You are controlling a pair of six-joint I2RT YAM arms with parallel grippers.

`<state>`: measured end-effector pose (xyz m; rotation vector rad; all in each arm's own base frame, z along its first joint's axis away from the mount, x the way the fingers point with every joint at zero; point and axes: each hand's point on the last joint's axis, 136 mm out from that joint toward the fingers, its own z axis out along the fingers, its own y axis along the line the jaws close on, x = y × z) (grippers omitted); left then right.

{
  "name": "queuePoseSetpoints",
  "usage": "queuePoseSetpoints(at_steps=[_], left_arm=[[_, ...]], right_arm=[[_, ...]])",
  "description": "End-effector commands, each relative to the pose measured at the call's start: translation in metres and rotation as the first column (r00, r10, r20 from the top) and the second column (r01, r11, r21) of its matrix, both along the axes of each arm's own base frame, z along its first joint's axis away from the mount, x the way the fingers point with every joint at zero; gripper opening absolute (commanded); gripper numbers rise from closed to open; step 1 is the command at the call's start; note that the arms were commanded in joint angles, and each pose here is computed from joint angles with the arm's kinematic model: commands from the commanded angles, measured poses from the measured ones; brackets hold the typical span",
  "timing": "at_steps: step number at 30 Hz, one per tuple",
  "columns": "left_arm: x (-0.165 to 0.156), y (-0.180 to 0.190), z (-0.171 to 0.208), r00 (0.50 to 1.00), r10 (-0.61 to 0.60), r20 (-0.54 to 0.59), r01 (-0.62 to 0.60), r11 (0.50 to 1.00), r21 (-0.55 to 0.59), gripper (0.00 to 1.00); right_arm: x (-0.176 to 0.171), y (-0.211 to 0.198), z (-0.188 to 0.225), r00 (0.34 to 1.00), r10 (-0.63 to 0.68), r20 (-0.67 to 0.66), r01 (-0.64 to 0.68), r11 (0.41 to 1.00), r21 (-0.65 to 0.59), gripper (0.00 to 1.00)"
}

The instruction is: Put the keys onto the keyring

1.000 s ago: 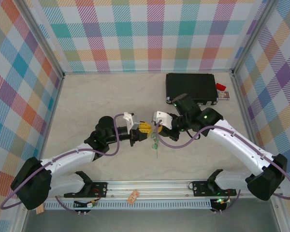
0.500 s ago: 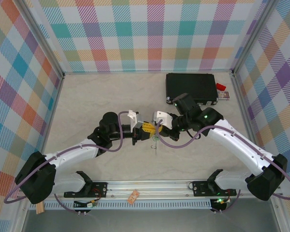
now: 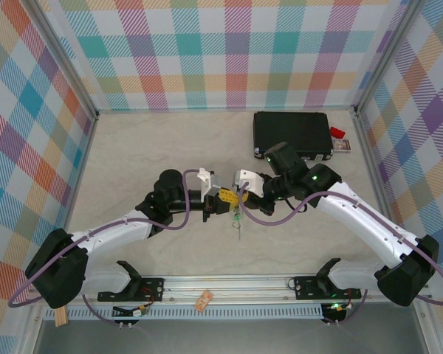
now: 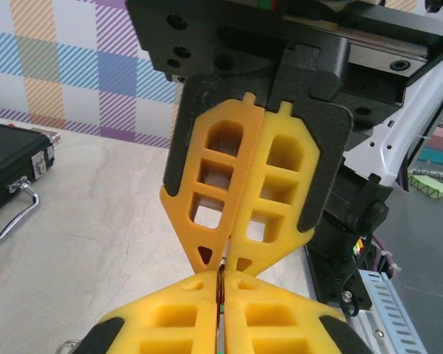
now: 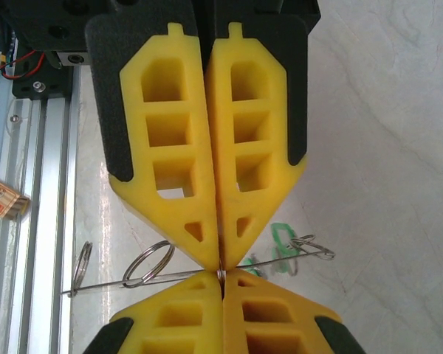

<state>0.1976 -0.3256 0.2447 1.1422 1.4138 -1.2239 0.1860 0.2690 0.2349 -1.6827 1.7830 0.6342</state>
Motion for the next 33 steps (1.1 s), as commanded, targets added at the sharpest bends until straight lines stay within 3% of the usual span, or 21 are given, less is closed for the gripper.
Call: queuePoseSetpoints(at_steps=[1, 14, 19, 20, 24, 33], left_arm=[[-0.002, -0.005, 0.008, 1.000, -0.025, 0.012, 0.025, 1.000, -0.011, 0.01], [-0.002, -0.003, 0.004, 1.000, -0.013, 0.023, 0.013, 1.000, 0.003, 0.00], [0.000, -0.001, 0.012, 0.999, 0.015, 0.042, -0.013, 0.999, -0.039, 0.00], [0.000, 0.000, 0.015, 0.999, 0.023, 0.049, -0.020, 0.998, -0.058, 0.00], [0.002, 0.003, 0.026, 0.997, 0.054, 0.057, -0.047, 0.991, -0.126, 0.00], [0.002, 0.006, 0.054, 0.998, 0.060, 0.026, -0.051, 0.960, -0.274, 0.00]], right_arm=[[-0.007, 0.012, 0.021, 0.999, 0.049, -0.004, -0.048, 0.996, 0.077, 0.00], [-0.005, 0.006, 0.023, 0.999, 0.021, 0.035, -0.024, 0.997, 0.077, 0.00], [-0.003, 0.006, 0.024, 0.999, 0.002, 0.045, -0.006, 0.996, 0.086, 0.00], [-0.002, 0.005, 0.025, 0.999, -0.009, 0.047, 0.005, 0.996, 0.089, 0.12], [0.003, 0.002, 0.028, 0.996, -0.056, 0.064, 0.049, 0.994, 0.100, 0.27], [0.007, -0.009, 0.047, 0.971, -0.233, 0.056, 0.213, 0.946, 0.244, 0.30]])
